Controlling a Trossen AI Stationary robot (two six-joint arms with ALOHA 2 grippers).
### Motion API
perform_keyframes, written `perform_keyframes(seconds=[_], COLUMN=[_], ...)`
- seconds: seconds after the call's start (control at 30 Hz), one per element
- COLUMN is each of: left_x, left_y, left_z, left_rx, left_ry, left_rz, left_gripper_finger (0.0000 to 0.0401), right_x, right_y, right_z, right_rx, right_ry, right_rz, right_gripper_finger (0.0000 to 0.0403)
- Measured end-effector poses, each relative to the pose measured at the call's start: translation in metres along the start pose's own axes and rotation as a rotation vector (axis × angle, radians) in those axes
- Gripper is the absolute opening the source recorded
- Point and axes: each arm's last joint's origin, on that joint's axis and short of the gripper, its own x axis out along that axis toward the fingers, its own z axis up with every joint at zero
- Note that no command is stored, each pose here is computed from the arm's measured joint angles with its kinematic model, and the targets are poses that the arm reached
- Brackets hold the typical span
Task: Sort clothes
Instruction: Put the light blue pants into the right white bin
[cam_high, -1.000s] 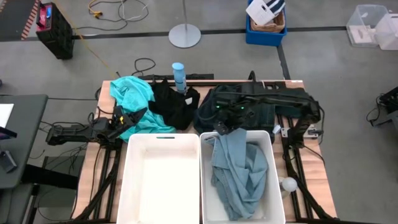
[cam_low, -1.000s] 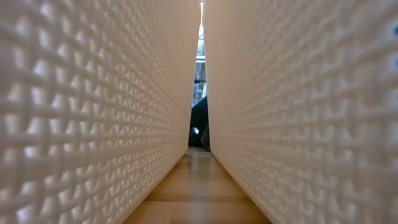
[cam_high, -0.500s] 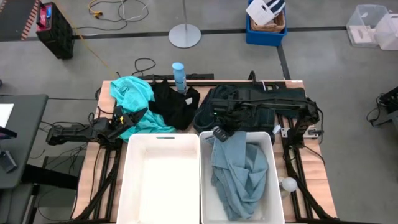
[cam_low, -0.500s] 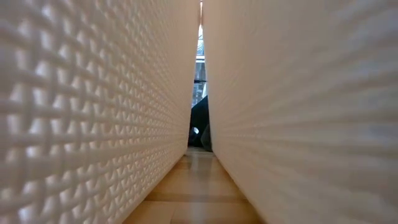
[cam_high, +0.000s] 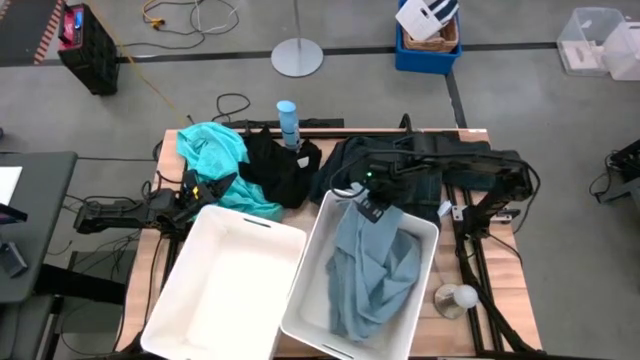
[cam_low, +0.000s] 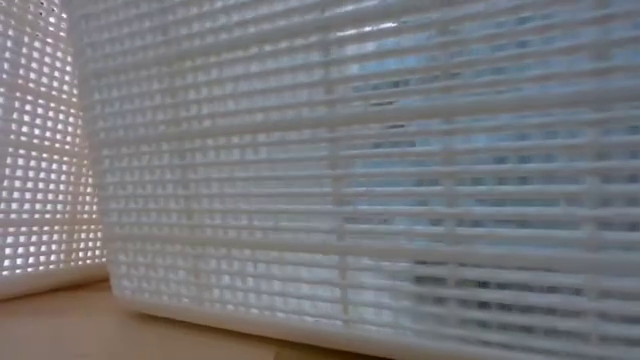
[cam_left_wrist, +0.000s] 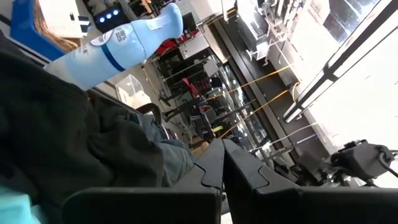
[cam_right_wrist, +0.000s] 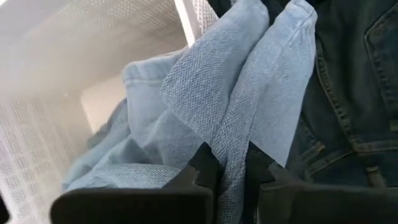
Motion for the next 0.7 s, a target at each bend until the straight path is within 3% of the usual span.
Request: perform_keyframes(seconds=[0.33,0.7], left_x=[0.0,0.0], left_y=[0.0,0.0], left_z=[0.0,0.0], left_rx=[-0.024,-0.036], left_ry=[0.0,0.001], left_rz=[-0.003,-0.004], left_gripper_finger=[0.0,0.0], right_x=[0.028,0.037], right_y=[0.016,0.029], right_z=[0.001,-0.003], right_rx=[-0.18,-0.287], right_ry=[0.076,0.03], right_rz=[-0.046,-0.114], right_gripper_finger=[0.006,0.0107])
